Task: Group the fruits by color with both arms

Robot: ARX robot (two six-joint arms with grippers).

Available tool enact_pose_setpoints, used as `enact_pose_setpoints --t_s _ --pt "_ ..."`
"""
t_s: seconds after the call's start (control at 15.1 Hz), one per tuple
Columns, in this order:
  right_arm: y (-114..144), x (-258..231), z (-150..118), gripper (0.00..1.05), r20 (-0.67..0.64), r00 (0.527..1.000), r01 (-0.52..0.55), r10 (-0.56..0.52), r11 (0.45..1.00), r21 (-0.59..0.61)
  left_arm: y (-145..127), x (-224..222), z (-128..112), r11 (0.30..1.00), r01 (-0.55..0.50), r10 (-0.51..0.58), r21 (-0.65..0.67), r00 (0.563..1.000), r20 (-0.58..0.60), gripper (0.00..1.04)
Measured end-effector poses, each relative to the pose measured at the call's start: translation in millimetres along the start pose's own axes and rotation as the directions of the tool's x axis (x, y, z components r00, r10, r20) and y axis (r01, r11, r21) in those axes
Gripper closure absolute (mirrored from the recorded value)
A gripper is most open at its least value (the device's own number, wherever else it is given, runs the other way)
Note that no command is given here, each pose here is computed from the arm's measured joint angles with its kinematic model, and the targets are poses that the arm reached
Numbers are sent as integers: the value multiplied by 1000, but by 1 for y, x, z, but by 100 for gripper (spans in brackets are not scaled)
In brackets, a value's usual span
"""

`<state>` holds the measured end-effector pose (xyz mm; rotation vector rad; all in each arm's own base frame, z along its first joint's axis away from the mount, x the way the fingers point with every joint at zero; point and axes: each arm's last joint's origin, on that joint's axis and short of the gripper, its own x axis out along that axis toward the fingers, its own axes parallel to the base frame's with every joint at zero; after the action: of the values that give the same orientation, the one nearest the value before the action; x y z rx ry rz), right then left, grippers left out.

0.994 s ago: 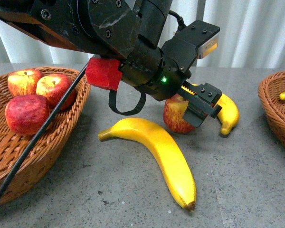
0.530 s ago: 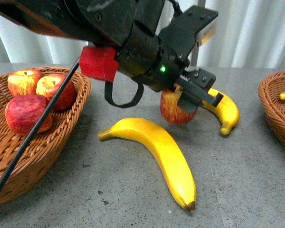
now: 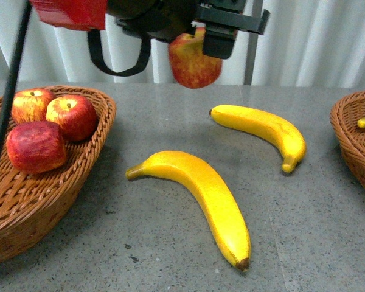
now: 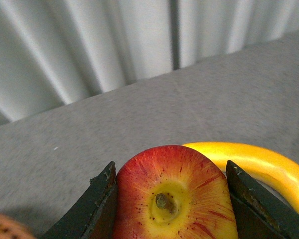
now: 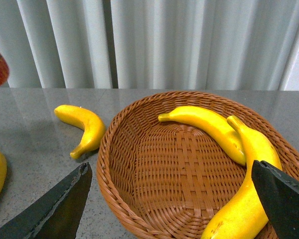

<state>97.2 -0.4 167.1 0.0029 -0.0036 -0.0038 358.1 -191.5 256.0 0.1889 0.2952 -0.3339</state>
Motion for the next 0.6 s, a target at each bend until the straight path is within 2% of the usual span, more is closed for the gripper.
enact_pose_setpoints --t_s 0.13,0.33,0.46,0.6 --pt "0 0 0 6 0 1000 0 0 1000 0 18 -30 -5 975 -168 176 -146 983 43 49" --pt "0 0 0 6 0 1000 0 0 1000 0 43 -85 -6 907 -322 365 -273 922 126 50" --pt "0 0 0 6 0 1000 0 0 1000 0 55 -105 -40 861 -432 465 -269 882 72 51" --pt "0 0 0 6 0 1000 0 0 1000 0 73 -123 -60 815 -504 533 -286 846 30 51"
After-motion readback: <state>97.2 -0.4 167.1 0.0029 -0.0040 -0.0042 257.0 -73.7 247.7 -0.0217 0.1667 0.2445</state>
